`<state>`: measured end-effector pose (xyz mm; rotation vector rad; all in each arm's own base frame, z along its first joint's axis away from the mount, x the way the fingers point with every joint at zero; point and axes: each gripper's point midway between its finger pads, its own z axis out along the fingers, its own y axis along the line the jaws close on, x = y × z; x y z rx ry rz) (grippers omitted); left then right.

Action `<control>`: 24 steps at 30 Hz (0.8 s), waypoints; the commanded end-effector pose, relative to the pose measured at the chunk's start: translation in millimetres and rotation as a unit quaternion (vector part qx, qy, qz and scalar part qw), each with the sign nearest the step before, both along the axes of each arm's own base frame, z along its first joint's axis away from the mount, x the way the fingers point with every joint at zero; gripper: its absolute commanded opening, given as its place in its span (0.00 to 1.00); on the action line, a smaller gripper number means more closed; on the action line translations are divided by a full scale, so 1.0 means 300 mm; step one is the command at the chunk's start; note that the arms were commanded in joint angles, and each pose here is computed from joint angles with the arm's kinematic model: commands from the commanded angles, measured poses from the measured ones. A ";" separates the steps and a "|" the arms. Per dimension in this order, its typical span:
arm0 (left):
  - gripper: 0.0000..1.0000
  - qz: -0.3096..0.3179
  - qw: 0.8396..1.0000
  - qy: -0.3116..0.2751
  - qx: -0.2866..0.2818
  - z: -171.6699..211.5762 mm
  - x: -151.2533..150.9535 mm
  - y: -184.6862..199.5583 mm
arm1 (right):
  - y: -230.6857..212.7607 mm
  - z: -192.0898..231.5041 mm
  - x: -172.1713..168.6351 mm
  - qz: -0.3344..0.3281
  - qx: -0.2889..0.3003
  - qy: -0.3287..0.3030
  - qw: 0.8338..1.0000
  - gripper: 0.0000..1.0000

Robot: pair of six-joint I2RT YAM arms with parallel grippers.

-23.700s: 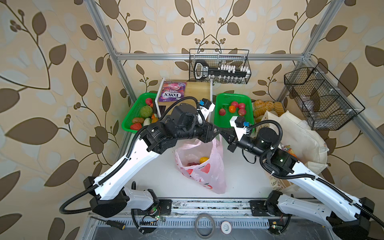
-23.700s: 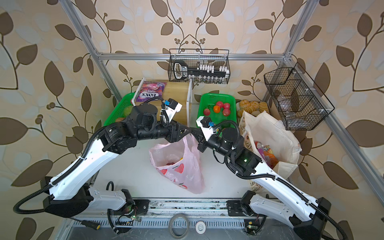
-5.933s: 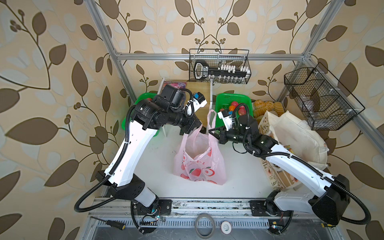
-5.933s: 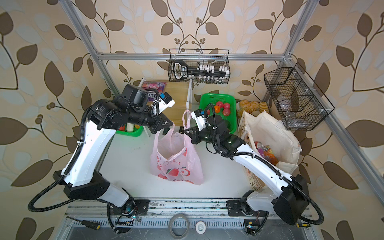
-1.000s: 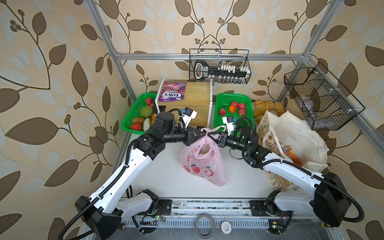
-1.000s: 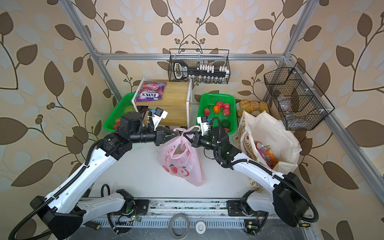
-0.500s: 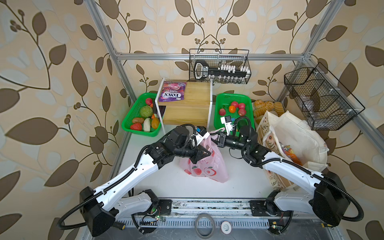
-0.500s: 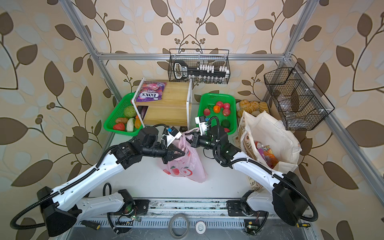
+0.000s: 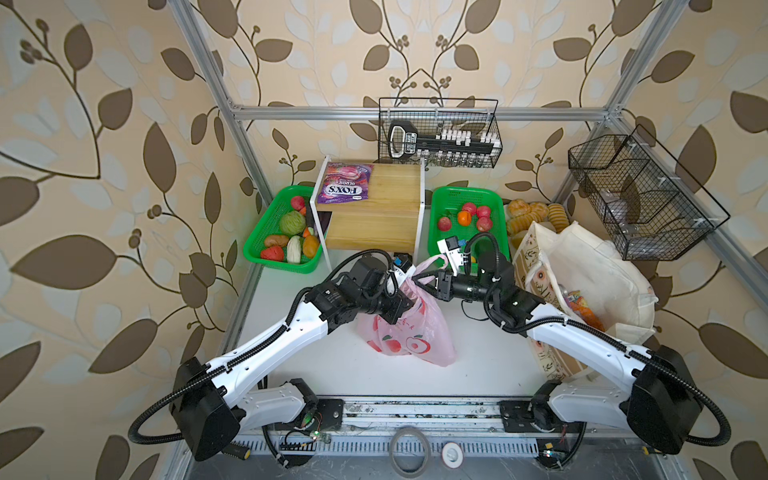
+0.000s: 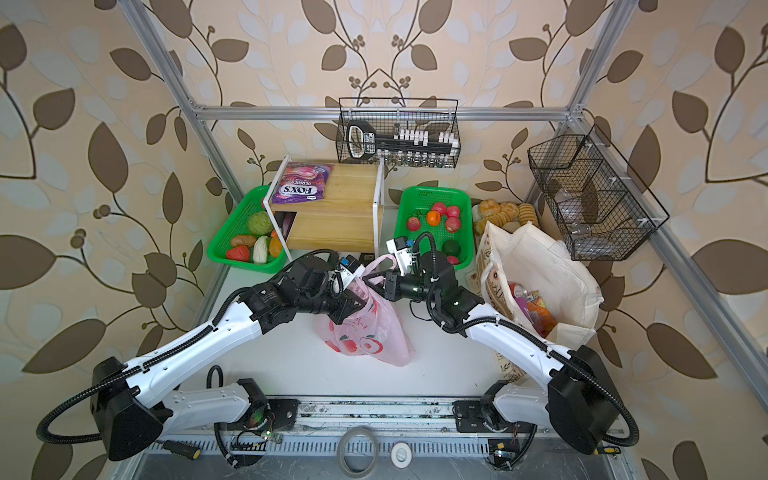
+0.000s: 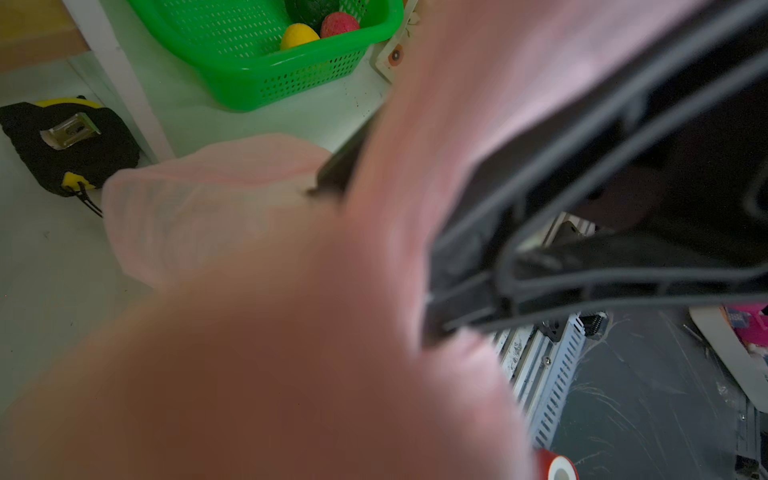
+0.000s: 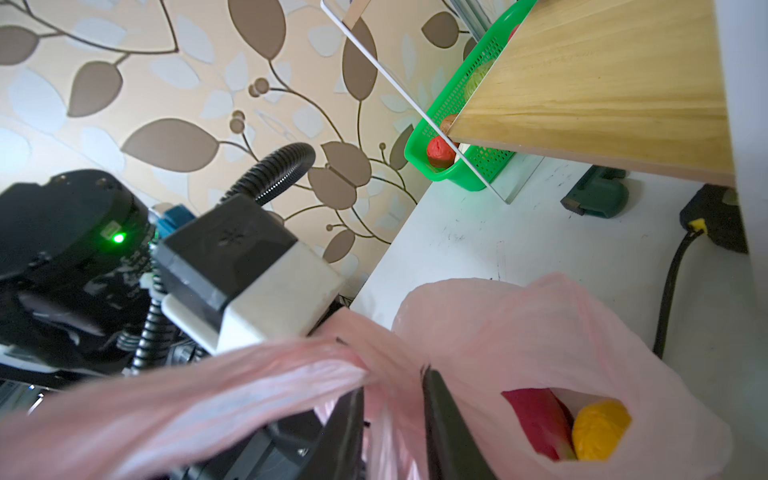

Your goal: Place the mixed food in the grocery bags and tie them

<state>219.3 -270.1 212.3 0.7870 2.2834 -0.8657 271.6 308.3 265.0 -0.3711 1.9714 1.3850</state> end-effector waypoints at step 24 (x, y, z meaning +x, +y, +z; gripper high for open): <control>0.10 -0.052 0.998 -0.024 -0.014 0.029 -0.039 -0.026 | 0.040 0.007 0.001 0.051 -0.021 -0.013 0.998 0.45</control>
